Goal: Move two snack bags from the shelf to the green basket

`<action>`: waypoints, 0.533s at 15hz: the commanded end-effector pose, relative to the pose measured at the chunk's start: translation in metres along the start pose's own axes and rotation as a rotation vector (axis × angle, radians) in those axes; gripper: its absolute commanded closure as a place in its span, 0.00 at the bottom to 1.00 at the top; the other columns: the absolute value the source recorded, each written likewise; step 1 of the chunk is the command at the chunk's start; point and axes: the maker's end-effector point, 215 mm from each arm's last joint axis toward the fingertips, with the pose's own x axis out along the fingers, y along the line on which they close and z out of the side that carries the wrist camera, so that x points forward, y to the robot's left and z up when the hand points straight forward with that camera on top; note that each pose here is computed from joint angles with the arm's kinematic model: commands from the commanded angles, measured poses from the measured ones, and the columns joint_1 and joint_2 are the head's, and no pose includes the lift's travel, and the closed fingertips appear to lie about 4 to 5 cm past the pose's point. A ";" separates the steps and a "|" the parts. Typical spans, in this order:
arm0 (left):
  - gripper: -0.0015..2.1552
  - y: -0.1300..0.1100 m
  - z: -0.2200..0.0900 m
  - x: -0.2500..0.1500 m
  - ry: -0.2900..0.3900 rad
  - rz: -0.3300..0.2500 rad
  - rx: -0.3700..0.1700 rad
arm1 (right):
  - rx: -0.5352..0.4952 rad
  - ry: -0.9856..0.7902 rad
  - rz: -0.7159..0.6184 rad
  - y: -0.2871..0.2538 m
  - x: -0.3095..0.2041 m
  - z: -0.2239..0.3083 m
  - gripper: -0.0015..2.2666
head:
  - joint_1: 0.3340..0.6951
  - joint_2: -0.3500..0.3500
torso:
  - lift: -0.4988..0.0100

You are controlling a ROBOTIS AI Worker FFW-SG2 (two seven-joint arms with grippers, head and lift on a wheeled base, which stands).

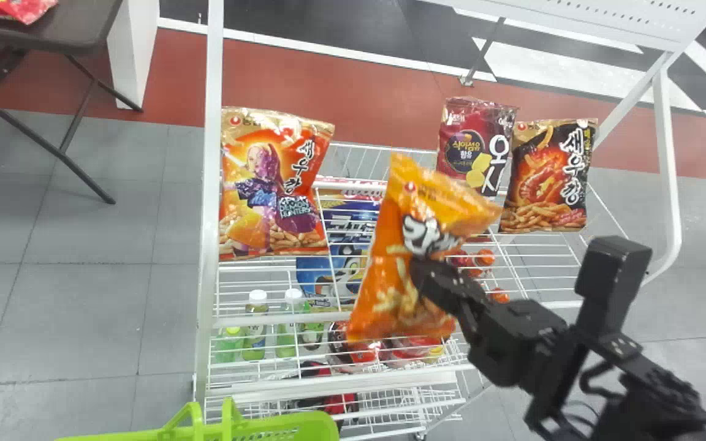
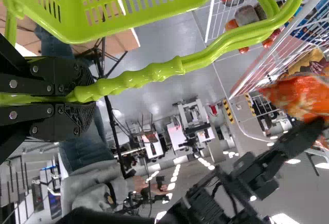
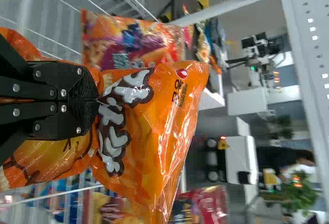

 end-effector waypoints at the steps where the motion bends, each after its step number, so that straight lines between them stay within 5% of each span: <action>1: 1.00 -0.002 0.006 0.003 0.000 0.000 0.019 | 0.115 0.161 0.062 0.015 -0.025 -0.041 0.99 | 1.00 0.00 | 0.95; 4: 1.00 -0.008 0.009 0.004 -0.002 -0.007 0.028 | 0.220 0.380 0.139 0.047 -0.054 -0.097 1.00 | 1.00 0.00 | 0.95; 8: 1.00 -0.012 0.007 0.004 0.002 -0.012 0.021 | 0.265 0.442 0.205 0.073 -0.052 -0.119 0.99 | 1.00 0.00 | 0.95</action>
